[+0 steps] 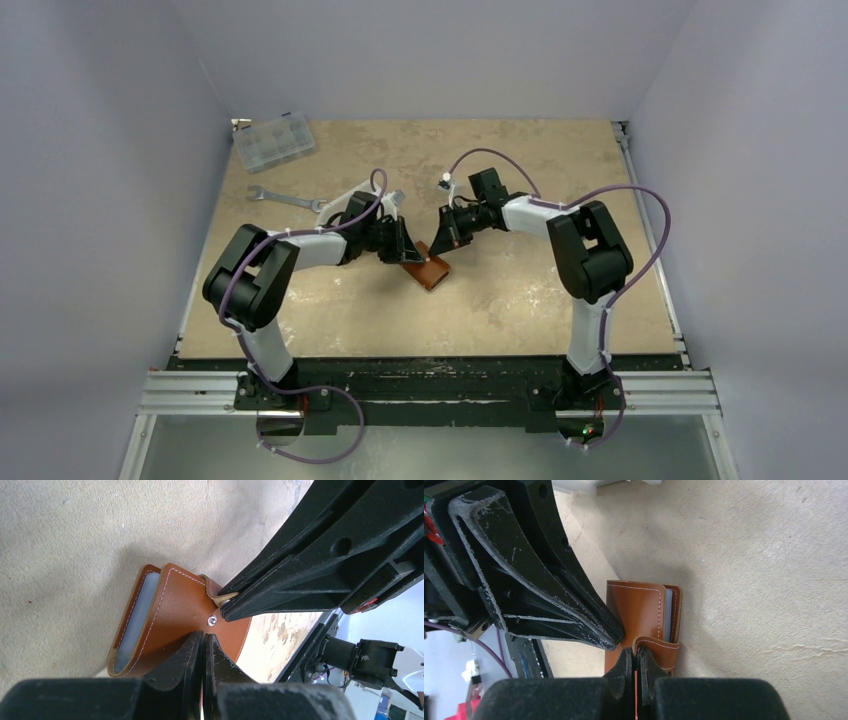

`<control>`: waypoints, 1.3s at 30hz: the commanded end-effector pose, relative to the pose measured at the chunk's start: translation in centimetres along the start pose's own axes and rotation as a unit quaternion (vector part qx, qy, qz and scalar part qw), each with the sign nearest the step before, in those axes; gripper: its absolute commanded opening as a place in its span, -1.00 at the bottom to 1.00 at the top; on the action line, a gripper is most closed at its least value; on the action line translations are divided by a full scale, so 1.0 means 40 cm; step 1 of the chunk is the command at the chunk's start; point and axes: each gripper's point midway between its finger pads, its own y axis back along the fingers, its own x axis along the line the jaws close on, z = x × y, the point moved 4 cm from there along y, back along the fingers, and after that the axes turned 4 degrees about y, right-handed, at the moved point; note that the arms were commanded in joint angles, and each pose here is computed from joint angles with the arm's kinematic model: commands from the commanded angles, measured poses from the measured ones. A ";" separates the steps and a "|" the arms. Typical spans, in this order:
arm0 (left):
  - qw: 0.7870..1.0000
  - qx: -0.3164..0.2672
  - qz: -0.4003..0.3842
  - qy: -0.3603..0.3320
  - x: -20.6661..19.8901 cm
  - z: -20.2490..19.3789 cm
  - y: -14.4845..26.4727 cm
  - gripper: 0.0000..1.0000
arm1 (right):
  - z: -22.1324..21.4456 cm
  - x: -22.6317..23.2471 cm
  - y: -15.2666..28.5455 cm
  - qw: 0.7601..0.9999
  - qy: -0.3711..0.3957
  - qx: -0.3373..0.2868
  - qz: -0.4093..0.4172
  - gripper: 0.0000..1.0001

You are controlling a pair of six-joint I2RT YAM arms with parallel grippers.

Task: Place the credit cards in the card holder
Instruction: Close the card holder at the center of the board.

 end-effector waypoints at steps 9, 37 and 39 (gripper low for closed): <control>0.997 0.018 0.068 0.005 0.076 -0.057 -0.016 -1.00 | -0.079 0.027 -0.060 0.981 0.137 0.117 -0.074 -0.95; 0.998 0.020 0.058 0.004 0.065 -0.058 0.000 -1.00 | 0.074 0.132 0.028 0.986 0.137 -0.056 -0.080 -0.11; 0.998 0.020 0.058 0.005 0.065 -0.058 0.000 -1.00 | 0.078 0.125 0.032 0.984 0.139 -0.062 -0.095 -0.11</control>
